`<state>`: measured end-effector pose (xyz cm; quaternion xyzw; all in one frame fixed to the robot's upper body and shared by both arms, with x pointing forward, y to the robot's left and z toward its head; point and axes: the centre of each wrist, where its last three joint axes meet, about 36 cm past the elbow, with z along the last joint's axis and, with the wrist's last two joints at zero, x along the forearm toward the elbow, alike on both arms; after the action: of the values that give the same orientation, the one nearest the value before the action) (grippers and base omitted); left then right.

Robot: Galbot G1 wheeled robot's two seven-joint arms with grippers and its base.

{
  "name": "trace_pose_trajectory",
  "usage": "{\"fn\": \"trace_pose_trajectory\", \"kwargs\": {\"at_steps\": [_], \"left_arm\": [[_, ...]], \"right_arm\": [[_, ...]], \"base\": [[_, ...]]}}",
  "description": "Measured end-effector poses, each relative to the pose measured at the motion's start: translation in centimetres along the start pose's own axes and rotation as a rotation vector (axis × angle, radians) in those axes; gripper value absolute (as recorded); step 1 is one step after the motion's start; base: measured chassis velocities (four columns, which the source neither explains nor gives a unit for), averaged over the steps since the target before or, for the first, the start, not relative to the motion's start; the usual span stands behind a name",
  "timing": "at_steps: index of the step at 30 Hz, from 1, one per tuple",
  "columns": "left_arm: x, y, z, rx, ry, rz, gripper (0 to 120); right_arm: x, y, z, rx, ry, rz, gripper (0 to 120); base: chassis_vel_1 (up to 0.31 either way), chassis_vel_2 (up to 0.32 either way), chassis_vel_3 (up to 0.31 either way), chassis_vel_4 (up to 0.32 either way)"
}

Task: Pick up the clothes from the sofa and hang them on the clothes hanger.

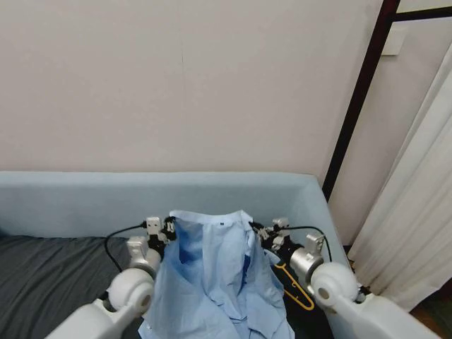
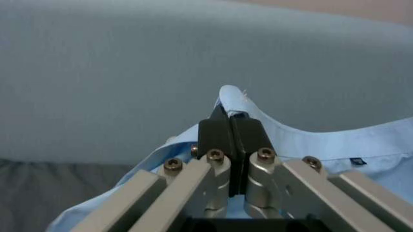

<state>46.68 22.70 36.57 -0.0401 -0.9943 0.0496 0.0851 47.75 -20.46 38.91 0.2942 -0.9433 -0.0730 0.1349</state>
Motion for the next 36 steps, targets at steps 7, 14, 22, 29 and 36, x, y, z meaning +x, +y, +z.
{"fn": "trace_pose_trajectory", "kwargs": {"at_steps": [7, 14, 22, 29, 36], "left_arm": [[-1.1, -0.5, 4.9, 0.025, 0.033, -0.004, 0], [-1.3, 0.0, 7.4, 0.030, 0.065, -0.026, 0], [-1.2, 1.1, 7.8, 0.030, 0.072, -0.053, 0], [-1.6, 1.5, 8.5, 0.030, 0.078, -0.074, 0], [-2.2, 2.4, 8.3, 0.027, 0.071, -0.101, 0]], "right_arm": [[-1.7, -1.3, 4.5, 0.010, 0.067, 0.068, 0], [-3.8, -2.7, 7.4, 0.004, 0.108, 0.127, 0], [-3.7, -3.0, 7.3, 0.006, 0.125, 0.139, 8], [-1.4, -3.3, 7.3, 0.043, 0.179, 0.157, 32], [0.2, -3.5, 6.4, 0.036, 0.170, 0.175, 56]], "base": [[0.000, 0.000, 0.000, 0.000], [0.000, 0.000, 0.000, 0.000], [0.000, 0.000, 0.000, 0.000], [0.000, 0.000, 0.000, 0.000], [0.000, 0.000, 0.000, 0.000]]}}
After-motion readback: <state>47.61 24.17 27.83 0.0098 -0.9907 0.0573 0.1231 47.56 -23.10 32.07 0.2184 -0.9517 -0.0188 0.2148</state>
